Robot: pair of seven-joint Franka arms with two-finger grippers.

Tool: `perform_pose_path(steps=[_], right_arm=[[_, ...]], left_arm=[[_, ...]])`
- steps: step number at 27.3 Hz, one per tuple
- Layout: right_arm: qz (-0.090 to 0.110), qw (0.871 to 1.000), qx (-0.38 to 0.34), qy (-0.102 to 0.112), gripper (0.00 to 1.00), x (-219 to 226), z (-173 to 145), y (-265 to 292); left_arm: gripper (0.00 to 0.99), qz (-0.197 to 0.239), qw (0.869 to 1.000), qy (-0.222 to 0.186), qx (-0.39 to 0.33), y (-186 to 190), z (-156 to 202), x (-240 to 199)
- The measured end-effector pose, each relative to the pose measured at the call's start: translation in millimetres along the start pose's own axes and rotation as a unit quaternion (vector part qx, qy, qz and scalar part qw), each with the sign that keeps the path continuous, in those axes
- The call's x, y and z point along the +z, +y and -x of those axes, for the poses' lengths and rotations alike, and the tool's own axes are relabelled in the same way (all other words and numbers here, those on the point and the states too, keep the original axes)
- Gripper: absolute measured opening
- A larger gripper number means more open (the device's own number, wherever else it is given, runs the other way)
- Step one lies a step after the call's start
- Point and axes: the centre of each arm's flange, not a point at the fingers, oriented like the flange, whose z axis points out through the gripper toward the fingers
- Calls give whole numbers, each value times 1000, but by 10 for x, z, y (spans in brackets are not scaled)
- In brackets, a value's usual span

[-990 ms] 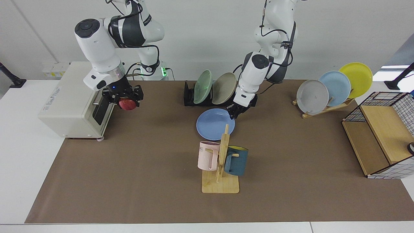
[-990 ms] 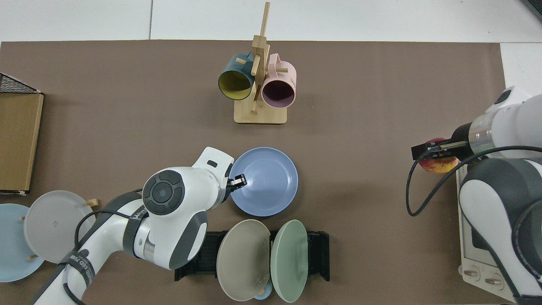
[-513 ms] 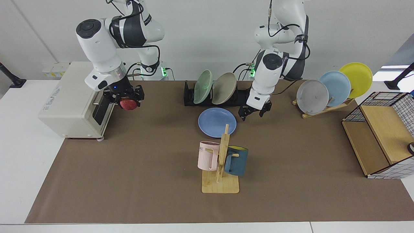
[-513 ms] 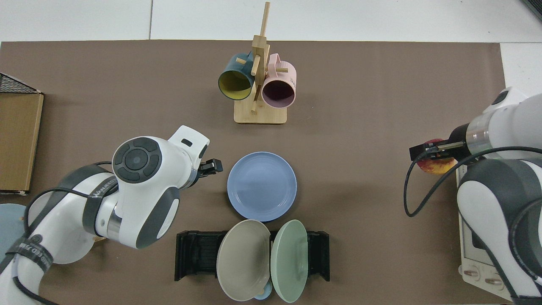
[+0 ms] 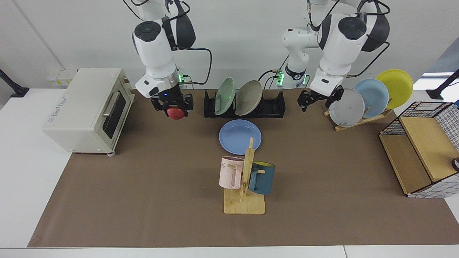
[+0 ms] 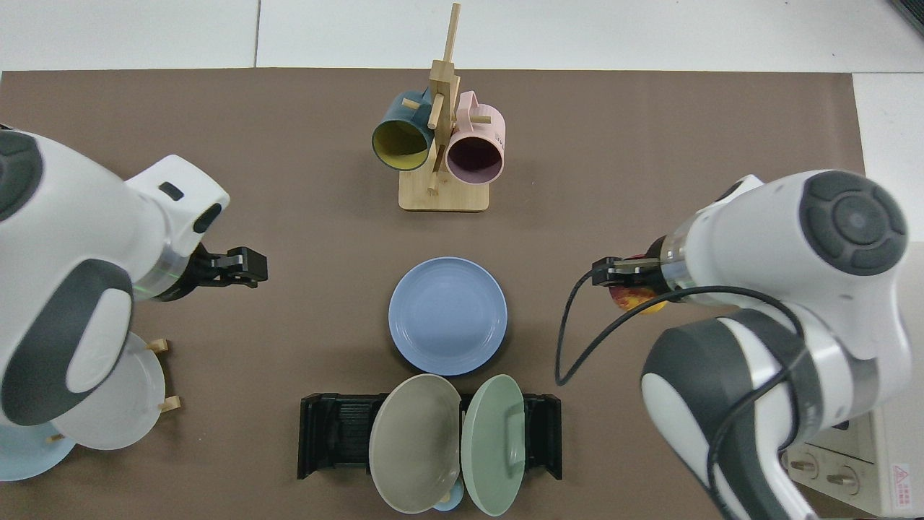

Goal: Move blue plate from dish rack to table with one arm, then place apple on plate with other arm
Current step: 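Withdraw the left gripper while the right gripper carries the apple over the plate, then lower the apple onto the blue plate and open the right gripper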

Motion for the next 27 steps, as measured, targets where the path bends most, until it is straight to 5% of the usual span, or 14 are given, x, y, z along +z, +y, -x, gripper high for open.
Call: perform_pose_path(steps=[10, 27], right_arm=[[4, 998, 69, -3, 718, 468, 319, -1291], [13, 992, 122, 2, 718, 1534, 425, -2224]], left_arm=[[991, 5, 1000, 6, 19, -751, 157, -495], [991, 5, 999, 11, 35, -777, 190, -546]])
